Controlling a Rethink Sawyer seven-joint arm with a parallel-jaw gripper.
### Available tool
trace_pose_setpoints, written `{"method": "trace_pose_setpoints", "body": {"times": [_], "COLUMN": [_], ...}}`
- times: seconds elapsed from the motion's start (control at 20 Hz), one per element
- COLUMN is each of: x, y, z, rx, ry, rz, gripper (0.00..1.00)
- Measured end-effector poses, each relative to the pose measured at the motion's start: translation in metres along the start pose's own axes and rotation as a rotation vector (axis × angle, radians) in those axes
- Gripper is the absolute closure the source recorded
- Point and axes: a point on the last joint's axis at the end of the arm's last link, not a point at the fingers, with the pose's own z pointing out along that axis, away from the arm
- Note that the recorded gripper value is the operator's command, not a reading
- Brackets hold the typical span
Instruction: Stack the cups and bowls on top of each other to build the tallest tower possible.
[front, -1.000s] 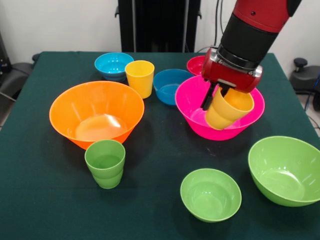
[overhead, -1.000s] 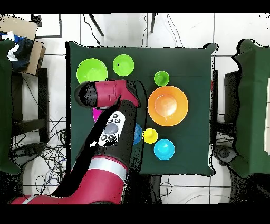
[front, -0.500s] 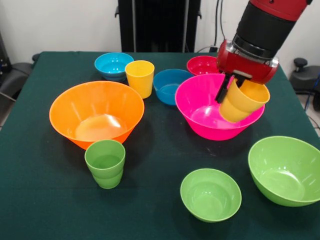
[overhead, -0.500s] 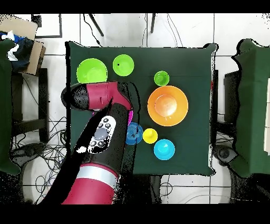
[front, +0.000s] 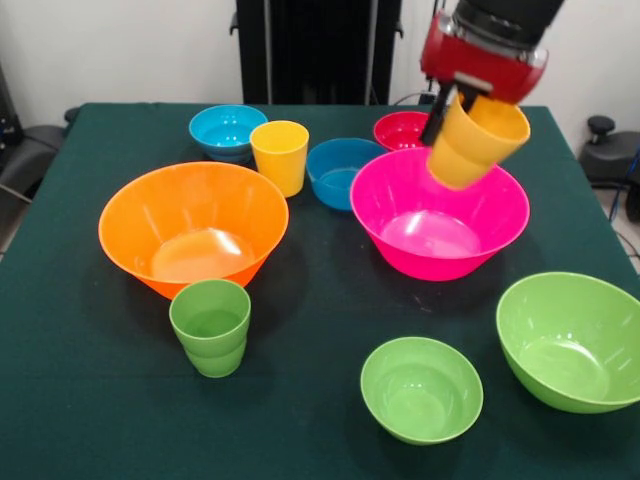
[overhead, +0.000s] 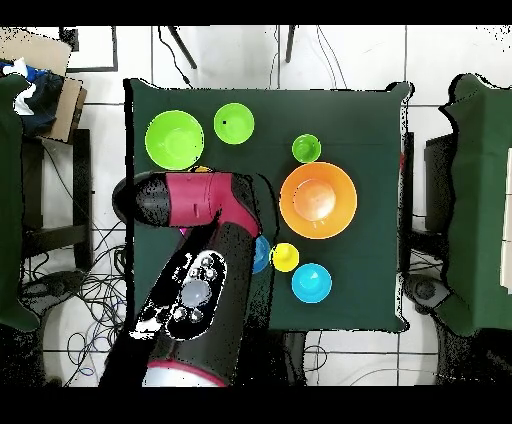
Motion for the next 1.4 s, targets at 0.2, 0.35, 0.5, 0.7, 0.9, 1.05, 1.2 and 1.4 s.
{"method": "trace_pose_setpoints", "body": {"times": [0.2,0.35,0.5,0.7,0.9,1.05,1.2,1.4], "x": [0.003,0.005,0.002,0.002,0.008,0.013,0.019,0.030], "y": [-0.015,-0.025,-0.027,-0.020,-0.007,0.005,0.014,0.019], "z": [-0.021,-0.043,-0.057,-0.067,-0.074,-0.080,-0.084,-0.082], "rx": [0.001,-0.003,-0.011,-0.026,-0.037,-0.049,-0.058,-0.059], "ry": [0.002,0.002,-0.004,-0.016,-0.022,-0.025,-0.022,-0.007], "rz": [0.023,0.041,0.049,0.048,0.033,0.024,0.018,0.011], "gripper": [1.00,1.00,1.00,1.00,1.00,1.00,1.00,1.00]}}
